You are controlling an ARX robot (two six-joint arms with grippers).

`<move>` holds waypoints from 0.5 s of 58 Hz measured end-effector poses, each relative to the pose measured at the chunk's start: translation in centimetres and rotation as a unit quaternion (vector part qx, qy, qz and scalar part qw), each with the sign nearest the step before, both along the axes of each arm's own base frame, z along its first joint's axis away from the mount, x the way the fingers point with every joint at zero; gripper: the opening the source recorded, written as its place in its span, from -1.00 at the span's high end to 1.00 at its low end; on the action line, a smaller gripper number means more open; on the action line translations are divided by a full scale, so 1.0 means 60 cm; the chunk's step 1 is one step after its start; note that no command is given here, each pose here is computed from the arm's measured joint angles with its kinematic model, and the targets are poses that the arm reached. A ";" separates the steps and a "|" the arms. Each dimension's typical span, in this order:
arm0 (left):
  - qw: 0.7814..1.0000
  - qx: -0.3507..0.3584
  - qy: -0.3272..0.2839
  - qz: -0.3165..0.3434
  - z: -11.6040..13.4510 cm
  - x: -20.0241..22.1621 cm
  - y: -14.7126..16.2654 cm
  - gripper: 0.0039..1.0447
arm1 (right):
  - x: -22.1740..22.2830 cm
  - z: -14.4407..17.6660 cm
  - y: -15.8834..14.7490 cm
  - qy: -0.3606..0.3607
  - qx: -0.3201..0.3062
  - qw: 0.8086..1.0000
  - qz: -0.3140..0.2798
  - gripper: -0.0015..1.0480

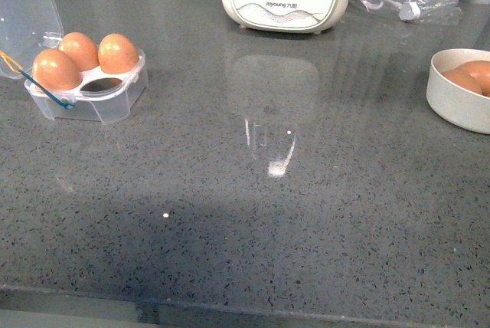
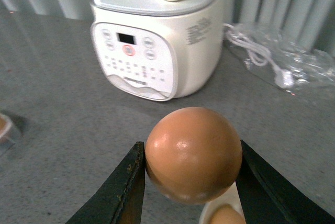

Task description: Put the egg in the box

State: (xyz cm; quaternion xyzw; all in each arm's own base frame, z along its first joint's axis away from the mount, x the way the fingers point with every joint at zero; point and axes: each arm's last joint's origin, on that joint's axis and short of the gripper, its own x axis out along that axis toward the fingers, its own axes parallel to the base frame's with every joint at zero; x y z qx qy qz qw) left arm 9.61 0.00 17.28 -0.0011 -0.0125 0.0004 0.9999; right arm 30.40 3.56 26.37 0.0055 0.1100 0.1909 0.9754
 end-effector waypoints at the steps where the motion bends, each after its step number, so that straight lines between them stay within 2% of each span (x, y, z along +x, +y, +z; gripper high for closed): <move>1: 1.000 0.000 0.000 0.000 0.000 0.000 0.000 -0.87 | 0.000 0.001 0.009 0.000 -0.001 1.000 0.009 0.20; 13: 1.000 0.000 0.000 0.000 0.000 0.000 0.000 -0.87 | -0.021 -0.001 0.121 -0.007 -0.022 0.985 0.174 0.20; 29: 1.000 0.000 0.000 0.000 0.000 0.000 0.000 -0.87 | -0.019 -0.029 0.182 0.000 -0.014 0.963 0.269 0.20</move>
